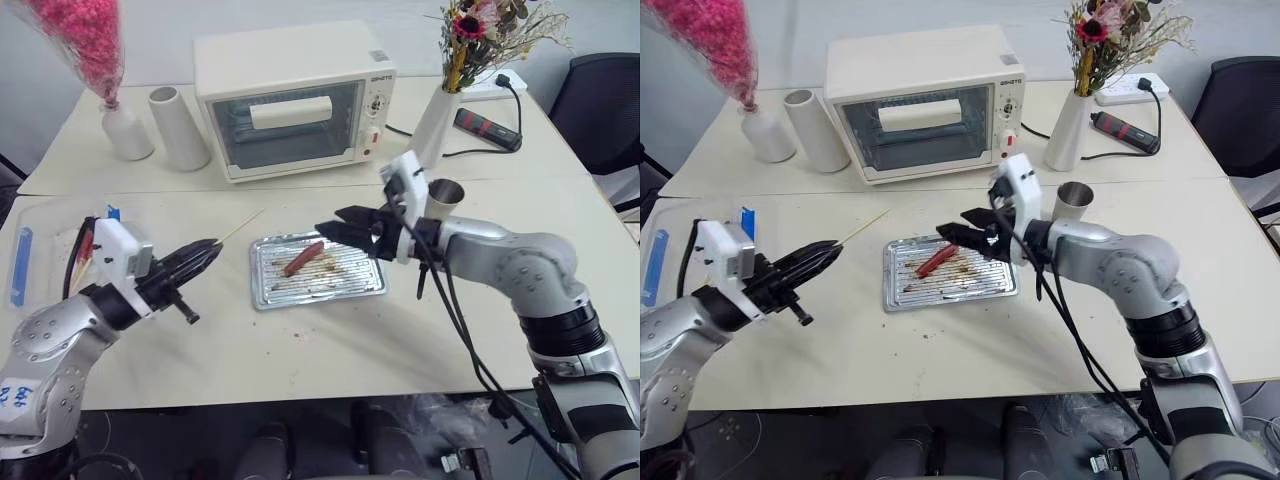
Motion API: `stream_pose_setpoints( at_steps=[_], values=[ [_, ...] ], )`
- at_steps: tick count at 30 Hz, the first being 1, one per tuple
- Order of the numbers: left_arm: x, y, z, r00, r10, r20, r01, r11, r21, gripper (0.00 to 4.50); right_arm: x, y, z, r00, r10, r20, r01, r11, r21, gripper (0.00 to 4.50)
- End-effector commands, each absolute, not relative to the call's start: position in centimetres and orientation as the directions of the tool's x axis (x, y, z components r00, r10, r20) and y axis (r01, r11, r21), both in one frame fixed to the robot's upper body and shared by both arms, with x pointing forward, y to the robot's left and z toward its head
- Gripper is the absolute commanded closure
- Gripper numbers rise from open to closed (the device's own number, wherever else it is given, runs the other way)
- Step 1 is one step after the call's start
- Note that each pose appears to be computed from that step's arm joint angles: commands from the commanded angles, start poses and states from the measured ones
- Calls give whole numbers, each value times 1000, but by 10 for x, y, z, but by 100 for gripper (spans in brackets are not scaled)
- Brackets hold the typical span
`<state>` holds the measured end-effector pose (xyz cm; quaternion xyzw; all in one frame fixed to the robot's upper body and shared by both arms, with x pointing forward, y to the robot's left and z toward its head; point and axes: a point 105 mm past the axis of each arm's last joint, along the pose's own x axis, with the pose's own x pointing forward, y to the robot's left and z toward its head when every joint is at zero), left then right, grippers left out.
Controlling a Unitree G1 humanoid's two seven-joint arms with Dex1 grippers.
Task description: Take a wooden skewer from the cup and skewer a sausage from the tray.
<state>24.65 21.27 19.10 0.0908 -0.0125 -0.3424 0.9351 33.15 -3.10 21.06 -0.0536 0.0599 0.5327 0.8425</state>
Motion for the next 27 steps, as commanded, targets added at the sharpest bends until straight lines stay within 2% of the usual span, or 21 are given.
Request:
stream_pose_setpoints(
  at_steps=[1,4,7,9,23,27],
  values=[
    [226,220,199,759,-648,-62,645,736,205,450,340,-17,220,334,928,-166,-914,276,-297,114],
    [219,223,196,769,-634,-83,636,744,204,450,348,3,207,256,941,-220,-875,129,-466,114],
    [216,220,198,776,-627,-68,626,754,200,450,348,18,192,163,946,-279,-843,-13,-538,114],
    [214,218,198,777,-626,-67,625,755,199,450,350,20,187,134,945,-300,-829,-59,-556,114],
    [212,219,202,797,-601,-55,597,772,217,450,379,12,172,105,854,-510,-787,-242,-568,114],
    [214,220,205,799,-600,-46,593,773,226,450,384,13,165,134,819,-557,-777,-263,-572,114]
  ],
)
